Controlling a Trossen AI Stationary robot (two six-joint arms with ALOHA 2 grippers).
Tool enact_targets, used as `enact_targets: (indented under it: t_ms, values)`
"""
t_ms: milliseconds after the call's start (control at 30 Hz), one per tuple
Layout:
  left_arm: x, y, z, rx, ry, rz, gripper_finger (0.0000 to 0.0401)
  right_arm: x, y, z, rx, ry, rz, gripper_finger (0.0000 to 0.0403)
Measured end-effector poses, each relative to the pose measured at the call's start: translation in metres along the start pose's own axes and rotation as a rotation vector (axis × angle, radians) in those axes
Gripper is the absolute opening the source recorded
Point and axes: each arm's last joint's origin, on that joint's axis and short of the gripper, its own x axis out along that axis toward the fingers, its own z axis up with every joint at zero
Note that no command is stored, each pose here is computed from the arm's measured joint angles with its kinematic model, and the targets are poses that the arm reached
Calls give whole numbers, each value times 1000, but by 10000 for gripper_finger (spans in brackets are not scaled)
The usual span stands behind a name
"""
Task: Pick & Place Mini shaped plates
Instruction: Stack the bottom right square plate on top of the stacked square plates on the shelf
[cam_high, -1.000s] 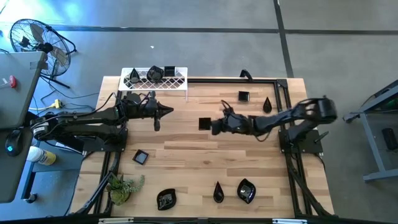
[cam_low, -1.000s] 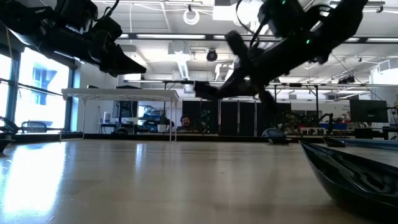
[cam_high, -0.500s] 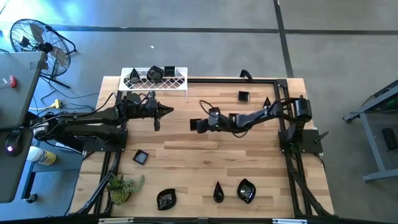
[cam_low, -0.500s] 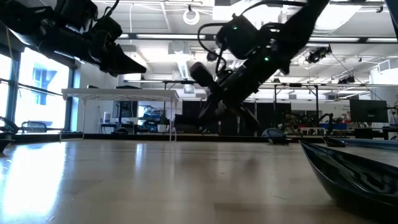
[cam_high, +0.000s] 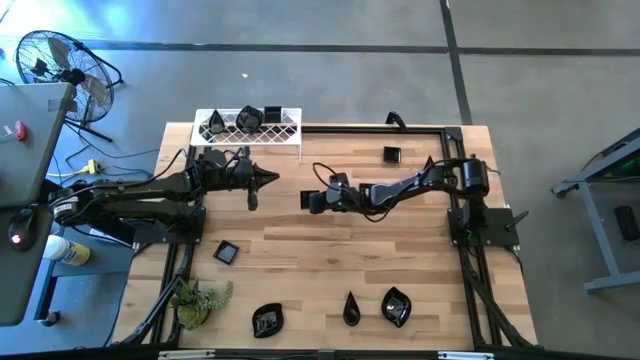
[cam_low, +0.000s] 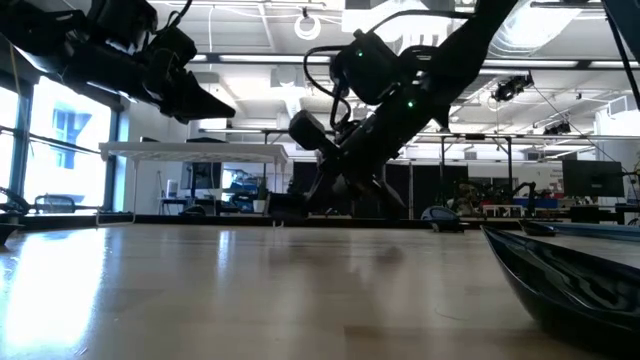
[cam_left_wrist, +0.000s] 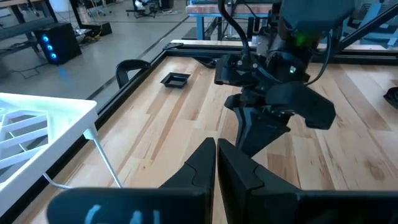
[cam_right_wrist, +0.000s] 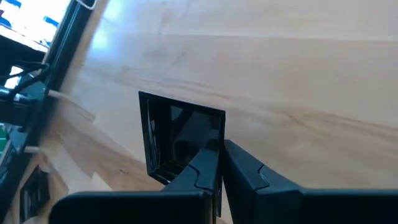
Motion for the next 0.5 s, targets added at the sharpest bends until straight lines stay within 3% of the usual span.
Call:
enact_targets:
  t_ms: [500]
  values:
    - [0,0,0,-3,0,-4,14,0,0,2,-13,-26,-4,12]
